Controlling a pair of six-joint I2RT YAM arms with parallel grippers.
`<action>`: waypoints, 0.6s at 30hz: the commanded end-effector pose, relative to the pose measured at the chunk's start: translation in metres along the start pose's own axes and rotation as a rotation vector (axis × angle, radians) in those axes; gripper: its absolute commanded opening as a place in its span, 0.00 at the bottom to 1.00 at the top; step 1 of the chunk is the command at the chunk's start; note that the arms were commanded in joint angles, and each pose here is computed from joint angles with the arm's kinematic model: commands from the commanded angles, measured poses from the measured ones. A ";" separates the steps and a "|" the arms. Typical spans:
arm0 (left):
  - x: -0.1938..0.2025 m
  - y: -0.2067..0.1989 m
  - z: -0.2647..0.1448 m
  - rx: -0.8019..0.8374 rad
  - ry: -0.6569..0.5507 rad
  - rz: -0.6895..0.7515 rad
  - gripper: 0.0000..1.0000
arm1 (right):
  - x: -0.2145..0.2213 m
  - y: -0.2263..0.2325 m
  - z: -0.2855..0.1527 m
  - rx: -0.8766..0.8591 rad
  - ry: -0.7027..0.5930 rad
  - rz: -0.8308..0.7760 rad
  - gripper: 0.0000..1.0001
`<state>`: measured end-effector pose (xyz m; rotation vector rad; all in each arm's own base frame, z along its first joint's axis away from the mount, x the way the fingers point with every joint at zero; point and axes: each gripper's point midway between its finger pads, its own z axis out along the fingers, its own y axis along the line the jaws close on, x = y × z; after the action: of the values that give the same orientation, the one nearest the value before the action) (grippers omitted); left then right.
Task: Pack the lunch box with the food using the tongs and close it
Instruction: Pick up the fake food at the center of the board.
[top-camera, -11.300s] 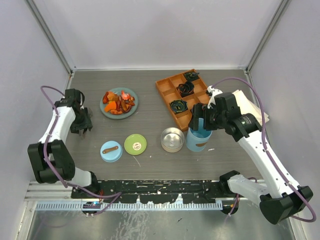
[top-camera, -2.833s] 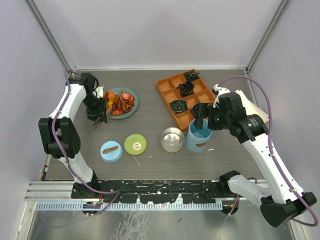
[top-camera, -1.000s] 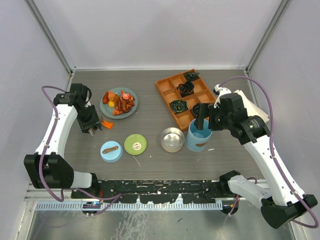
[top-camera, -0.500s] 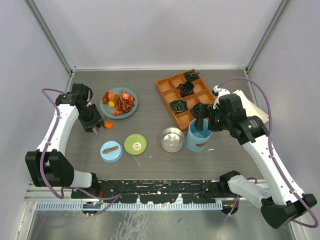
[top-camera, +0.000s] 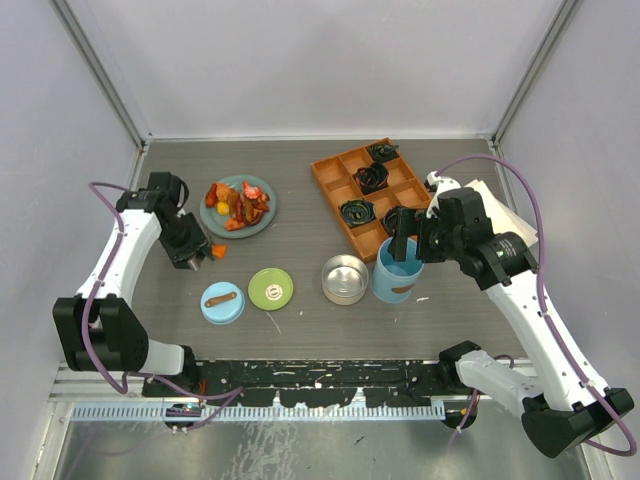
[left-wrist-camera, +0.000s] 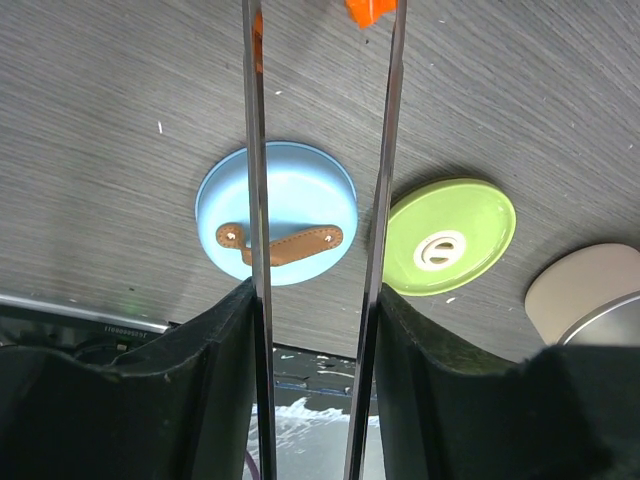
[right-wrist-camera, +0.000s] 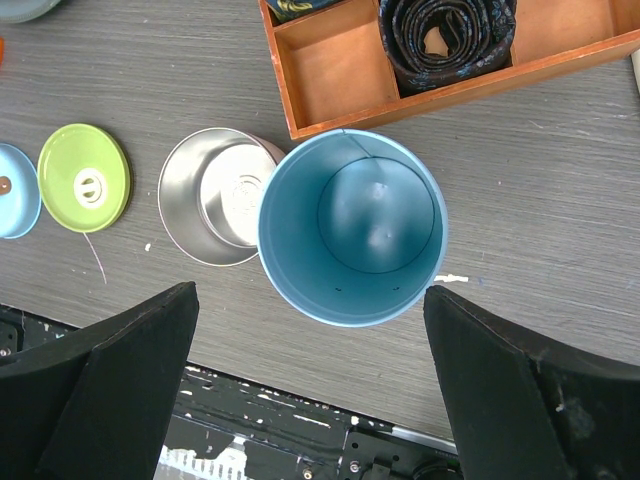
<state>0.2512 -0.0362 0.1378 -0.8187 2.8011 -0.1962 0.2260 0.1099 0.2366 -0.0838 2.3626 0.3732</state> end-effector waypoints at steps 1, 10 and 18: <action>-0.005 -0.012 0.006 0.042 -0.017 -0.004 0.46 | -0.011 0.005 -0.004 -0.024 -0.058 0.001 1.00; 0.005 -0.008 0.017 0.008 0.026 0.028 0.40 | -0.011 0.006 -0.002 -0.028 -0.052 0.003 1.00; 0.015 -0.005 0.011 -0.025 0.071 0.107 0.34 | -0.013 0.008 -0.002 -0.034 -0.053 0.007 1.00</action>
<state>0.2470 -0.0475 0.1143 -0.7493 2.8992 -0.1853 0.2261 0.1108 0.2366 -0.0845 2.3619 0.3791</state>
